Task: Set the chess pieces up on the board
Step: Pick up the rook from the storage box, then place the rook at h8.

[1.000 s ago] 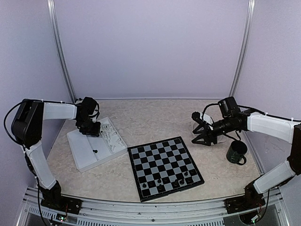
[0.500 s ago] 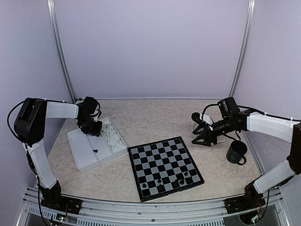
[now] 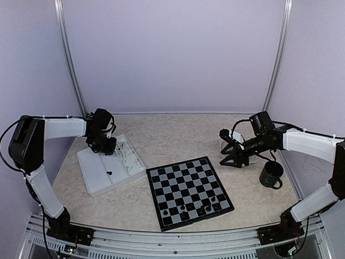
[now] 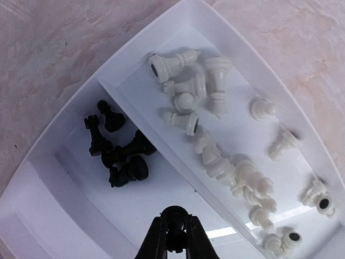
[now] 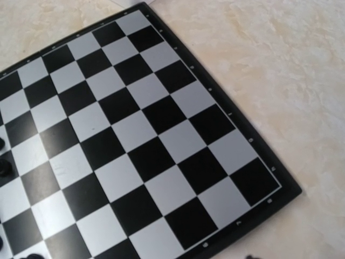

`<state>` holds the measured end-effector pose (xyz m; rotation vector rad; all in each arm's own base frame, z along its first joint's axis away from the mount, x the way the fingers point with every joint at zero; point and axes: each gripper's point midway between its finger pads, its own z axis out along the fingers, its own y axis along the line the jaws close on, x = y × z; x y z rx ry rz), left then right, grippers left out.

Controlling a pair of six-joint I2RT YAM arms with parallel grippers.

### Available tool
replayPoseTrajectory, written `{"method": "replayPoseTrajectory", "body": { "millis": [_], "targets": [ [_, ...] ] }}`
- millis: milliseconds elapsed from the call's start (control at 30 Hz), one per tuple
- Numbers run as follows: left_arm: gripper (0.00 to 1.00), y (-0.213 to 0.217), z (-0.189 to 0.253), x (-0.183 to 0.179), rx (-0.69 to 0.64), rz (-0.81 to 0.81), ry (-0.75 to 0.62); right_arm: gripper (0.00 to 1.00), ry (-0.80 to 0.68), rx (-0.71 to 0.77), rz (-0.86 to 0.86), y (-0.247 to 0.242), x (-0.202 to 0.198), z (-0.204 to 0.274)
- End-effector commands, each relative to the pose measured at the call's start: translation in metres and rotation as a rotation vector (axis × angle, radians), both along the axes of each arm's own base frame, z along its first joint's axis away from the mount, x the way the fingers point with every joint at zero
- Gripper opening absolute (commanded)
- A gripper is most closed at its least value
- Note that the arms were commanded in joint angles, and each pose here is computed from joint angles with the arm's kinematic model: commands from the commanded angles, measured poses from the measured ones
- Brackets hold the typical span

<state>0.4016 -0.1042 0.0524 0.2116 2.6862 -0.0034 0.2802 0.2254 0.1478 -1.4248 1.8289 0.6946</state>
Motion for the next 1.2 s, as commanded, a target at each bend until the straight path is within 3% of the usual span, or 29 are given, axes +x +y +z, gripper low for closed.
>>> {"method": "replayPoseTrajectory", "body": {
  "millis": [0, 233, 433, 567, 700, 833, 1167],
  "targets": [
    [0.09, -0.009, 0.047, -0.027, -0.011, -0.001, -0.06, 0.56, 0.017, 0.011, 0.009, 0.0, -0.001, 0.002],
    [0.1, -0.088, 0.101, -0.091, -0.096, -0.177, -0.134, 0.56, 0.026, 0.012, 0.012, 0.001, -0.001, 0.001],
    [0.1, -0.202, 0.126, -0.186, -0.191, -0.546, -0.17, 0.56, 0.027, 0.01, 0.011, 0.002, 0.0, 0.0],
    [0.13, -0.258, 0.117, -0.266, -0.215, -0.825, -0.138, 0.57, 0.024, 0.004, 0.006, 0.002, 0.001, 0.0],
    [0.12, -0.273, 0.08, -0.308, -0.194, -0.916, -0.028, 0.56, 0.019, 0.0, 0.005, 0.002, 0.002, 0.0],
    [0.12, -0.283, 0.052, -0.331, -0.158, -0.963, 0.031, 0.56, 0.012, 0.002, 0.002, 0.002, 0.001, 0.002],
    [0.12, -0.29, 0.017, -0.338, -0.137, -0.978, 0.084, 0.56, 0.018, 0.004, 0.003, 0.002, 0.001, 0.002]
  ]
}}
